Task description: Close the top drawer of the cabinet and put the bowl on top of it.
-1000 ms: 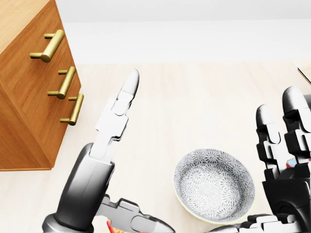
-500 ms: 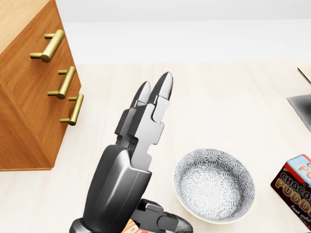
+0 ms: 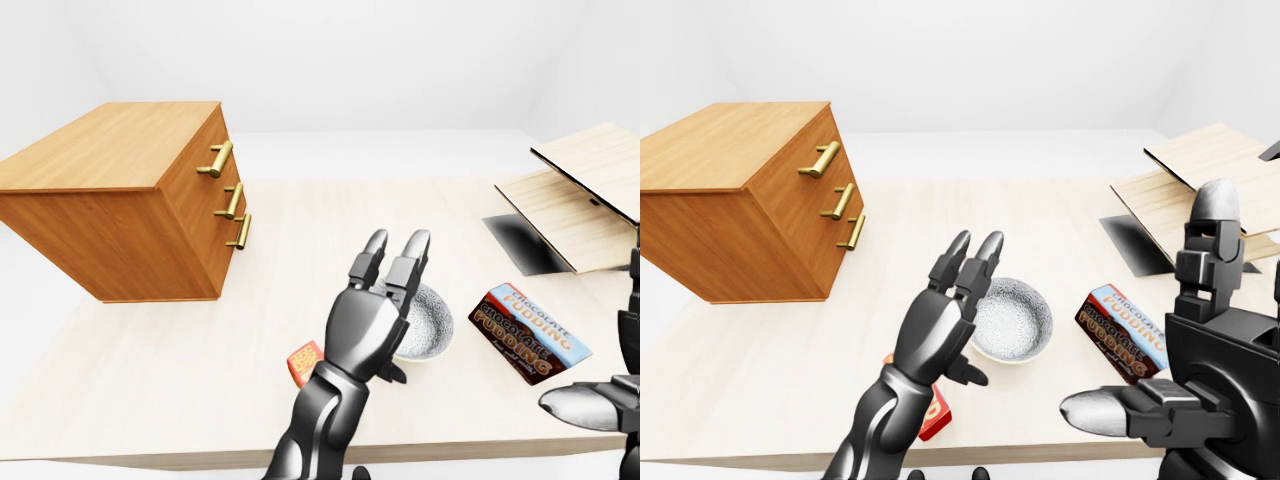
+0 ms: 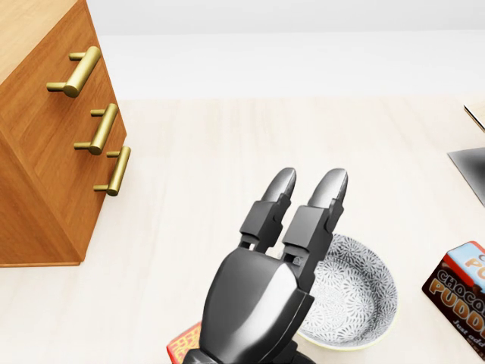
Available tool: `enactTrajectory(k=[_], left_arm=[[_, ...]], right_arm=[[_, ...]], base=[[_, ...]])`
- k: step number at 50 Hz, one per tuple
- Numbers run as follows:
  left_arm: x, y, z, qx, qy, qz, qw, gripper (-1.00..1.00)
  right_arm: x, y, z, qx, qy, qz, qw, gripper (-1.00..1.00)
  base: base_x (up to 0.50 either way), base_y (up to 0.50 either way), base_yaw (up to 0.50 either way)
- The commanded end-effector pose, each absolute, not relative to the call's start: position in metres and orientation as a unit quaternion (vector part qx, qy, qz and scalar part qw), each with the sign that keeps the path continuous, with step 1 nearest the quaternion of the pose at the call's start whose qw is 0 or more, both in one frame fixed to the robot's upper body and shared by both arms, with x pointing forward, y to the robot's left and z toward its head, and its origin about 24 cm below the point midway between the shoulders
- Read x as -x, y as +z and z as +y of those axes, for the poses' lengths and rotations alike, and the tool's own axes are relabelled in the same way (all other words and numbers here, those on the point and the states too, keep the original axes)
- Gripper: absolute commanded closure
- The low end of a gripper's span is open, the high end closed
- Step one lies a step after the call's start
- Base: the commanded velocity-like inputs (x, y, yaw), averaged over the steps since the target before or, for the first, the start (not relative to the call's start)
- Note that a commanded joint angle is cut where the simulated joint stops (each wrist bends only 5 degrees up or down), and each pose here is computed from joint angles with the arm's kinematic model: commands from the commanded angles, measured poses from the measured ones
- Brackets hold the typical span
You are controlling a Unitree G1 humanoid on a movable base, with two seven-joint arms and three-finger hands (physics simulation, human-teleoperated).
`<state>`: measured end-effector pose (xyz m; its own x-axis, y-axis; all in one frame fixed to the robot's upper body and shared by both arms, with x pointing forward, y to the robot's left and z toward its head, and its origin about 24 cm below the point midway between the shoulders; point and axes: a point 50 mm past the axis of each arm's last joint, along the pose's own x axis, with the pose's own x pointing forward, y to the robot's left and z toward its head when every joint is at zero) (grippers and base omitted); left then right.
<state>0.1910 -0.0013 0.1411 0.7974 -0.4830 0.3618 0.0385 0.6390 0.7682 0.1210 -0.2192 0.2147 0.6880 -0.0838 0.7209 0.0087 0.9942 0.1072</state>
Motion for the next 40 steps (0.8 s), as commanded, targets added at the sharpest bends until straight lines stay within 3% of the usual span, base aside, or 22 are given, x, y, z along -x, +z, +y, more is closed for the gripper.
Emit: enactTrajectory(k=[1, 15, 40], left_arm=[[-0.194, 0.120, -0.020, -0.452, -0.184, -0.256, 0.834, -1.00], [-0.200, 0.103, -0.033, -0.496, -0.205, -0.230, 0.812, -1.00], [-0.226, 0.073, -0.036, -0.519, -0.212, -0.170, 0.811, -1.00]], right_arm=[[-0.117, 0.222, -0.228, -0.054, -0.039, -0.417, 0.906, -1.00], [-0.116, 0.223, -0.228, -0.057, -0.038, -0.420, 0.905, -1.00], [-0.118, 0.220, -0.225, -0.055, -0.034, -0.412, 0.909, -1.00]], base=[[0.00, 0.00, 0.00], [0.00, 0.00, 0.00], [0.00, 0.00, 0.00]])
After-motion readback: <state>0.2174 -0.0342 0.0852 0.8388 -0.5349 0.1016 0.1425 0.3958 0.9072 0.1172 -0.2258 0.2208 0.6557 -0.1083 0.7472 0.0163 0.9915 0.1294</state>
